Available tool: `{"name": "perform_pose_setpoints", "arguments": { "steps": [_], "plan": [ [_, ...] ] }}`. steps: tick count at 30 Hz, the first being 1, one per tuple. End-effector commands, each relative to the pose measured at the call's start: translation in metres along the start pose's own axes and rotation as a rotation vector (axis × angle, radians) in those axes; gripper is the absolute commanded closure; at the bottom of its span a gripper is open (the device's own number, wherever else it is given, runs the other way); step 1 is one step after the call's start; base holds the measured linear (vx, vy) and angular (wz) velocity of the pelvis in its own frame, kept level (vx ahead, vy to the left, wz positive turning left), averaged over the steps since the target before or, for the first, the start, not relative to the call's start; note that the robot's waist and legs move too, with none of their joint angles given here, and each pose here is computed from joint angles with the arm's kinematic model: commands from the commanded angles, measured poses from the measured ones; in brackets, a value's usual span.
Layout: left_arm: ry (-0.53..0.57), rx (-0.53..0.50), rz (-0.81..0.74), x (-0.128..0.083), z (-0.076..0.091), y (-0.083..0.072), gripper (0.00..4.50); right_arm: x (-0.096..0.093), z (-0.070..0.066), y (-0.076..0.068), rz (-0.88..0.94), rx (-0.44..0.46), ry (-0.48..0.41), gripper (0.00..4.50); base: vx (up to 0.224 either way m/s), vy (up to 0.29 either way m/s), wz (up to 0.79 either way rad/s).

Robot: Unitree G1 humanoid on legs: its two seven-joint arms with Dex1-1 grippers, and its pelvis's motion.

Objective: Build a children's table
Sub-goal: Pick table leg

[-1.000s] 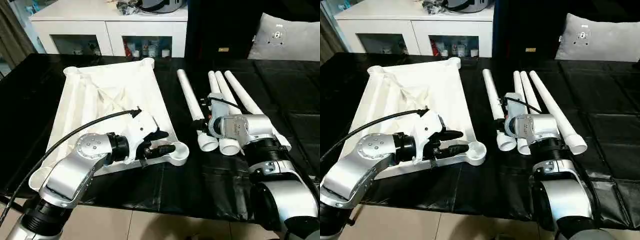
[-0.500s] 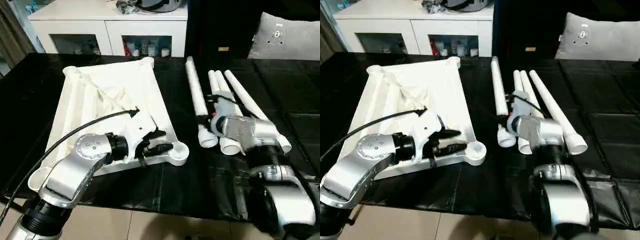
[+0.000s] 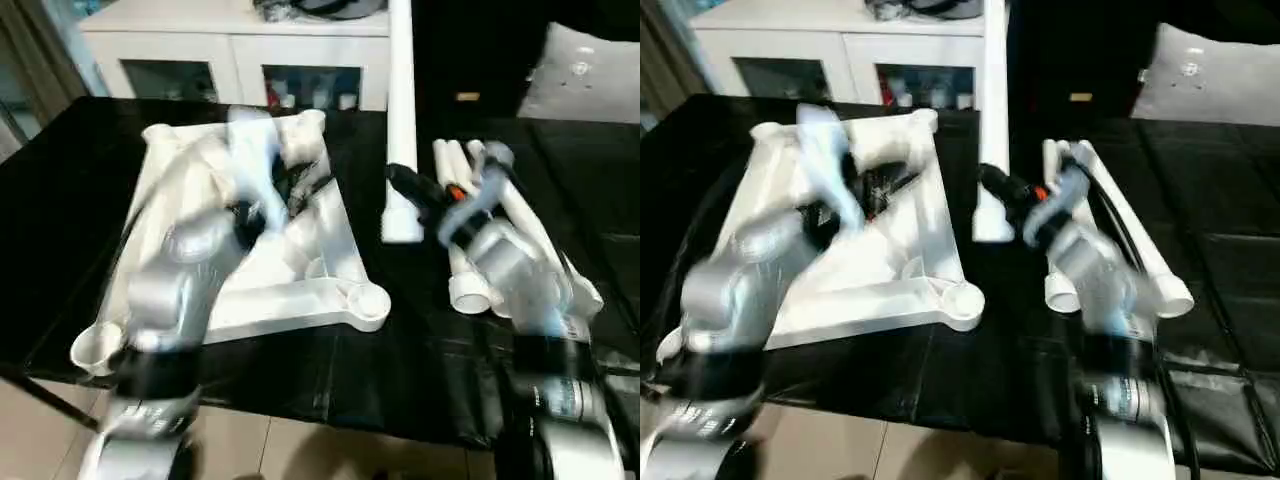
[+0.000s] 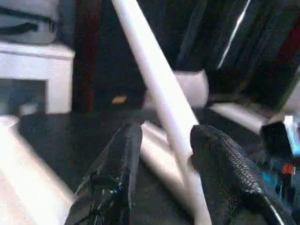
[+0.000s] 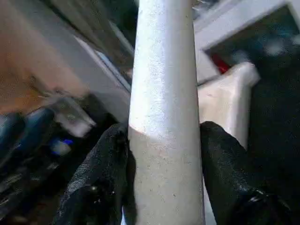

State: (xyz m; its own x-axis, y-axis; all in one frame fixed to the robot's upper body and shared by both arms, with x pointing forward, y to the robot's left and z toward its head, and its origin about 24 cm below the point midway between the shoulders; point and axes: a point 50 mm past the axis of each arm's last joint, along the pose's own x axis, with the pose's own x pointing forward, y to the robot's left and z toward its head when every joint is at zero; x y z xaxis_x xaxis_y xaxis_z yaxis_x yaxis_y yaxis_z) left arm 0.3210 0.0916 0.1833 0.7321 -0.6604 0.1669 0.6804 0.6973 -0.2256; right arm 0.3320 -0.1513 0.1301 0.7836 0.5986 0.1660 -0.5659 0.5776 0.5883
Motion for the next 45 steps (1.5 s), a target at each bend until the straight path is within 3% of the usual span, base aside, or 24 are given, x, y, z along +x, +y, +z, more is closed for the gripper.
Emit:
{"name": "perform_pose_setpoints", "arguments": {
  "steps": [1,4,10,17,21,22,24,26,28,30,35,45],
  "plan": [
    [-0.028,-0.11,-0.06,0.005,0.003,-0.008,2.14,-0.009,0.008,0.014,0.125,-0.009,-0.021,2.62,0.0,0.0,0.0],
    [-0.061,-0.205,-0.138,0.01,0.01,-0.021,2.14,-0.018,0.006,0.022,0.213,-0.007,-0.018,2.62,0.0,0.0,0.0],
    [-0.064,-0.285,-0.203,0.013,0.013,-0.03,2.14,-0.026,0.002,0.033,0.3,0.005,-0.021,2.62,0.0,0.0,0.0],
    [-0.04,-0.313,-0.298,0.012,0.017,-0.041,2.14,-0.03,-0.003,0.047,0.364,-0.013,0.008,2.62,0.0,0.0,0.0],
    [-0.029,-0.288,-0.277,0.013,0.016,-0.039,2.14,-0.029,-0.004,0.048,0.351,-0.072,0.022,2.62,0.0,0.0,0.0],
    [-0.031,-0.251,-0.245,0.014,0.015,-0.036,2.49,-0.027,-0.003,0.049,0.305,-0.147,0.012,2.62,0.0,0.0,0.0],
    [-0.02,-0.201,-0.213,0.015,0.013,-0.034,2.84,-0.024,-0.004,0.049,0.269,-0.207,0.004,2.62,0.0,0.0,0.0],
    [0.004,-0.073,-0.154,0.017,0.005,-0.032,2.84,-0.019,-0.009,0.051,0.212,-0.307,-0.017,2.62,0.0,0.0,0.0],
    [0.009,-0.059,-0.147,0.017,0.004,-0.032,2.84,-0.018,-0.01,0.052,0.207,-0.324,-0.021,2.62,0.0,0.0,0.0],
    [0.016,-0.046,-0.158,0.015,0.0,-0.034,2.84,-0.015,-0.014,0.052,0.184,-0.4,-0.026,2.62,0.0,0.0,0.0],
    [0.042,-0.01,-0.143,0.011,-0.007,-0.033,2.84,-0.012,-0.021,0.054,0.202,-0.448,-0.04,2.62,0.0,0.0,0.0],
    [0.012,-0.157,-0.091,0.01,-0.008,-0.025,2.84,-0.012,-0.03,0.06,0.249,-0.54,-0.049,2.62,0.0,0.0,0.0]
  ]
}}
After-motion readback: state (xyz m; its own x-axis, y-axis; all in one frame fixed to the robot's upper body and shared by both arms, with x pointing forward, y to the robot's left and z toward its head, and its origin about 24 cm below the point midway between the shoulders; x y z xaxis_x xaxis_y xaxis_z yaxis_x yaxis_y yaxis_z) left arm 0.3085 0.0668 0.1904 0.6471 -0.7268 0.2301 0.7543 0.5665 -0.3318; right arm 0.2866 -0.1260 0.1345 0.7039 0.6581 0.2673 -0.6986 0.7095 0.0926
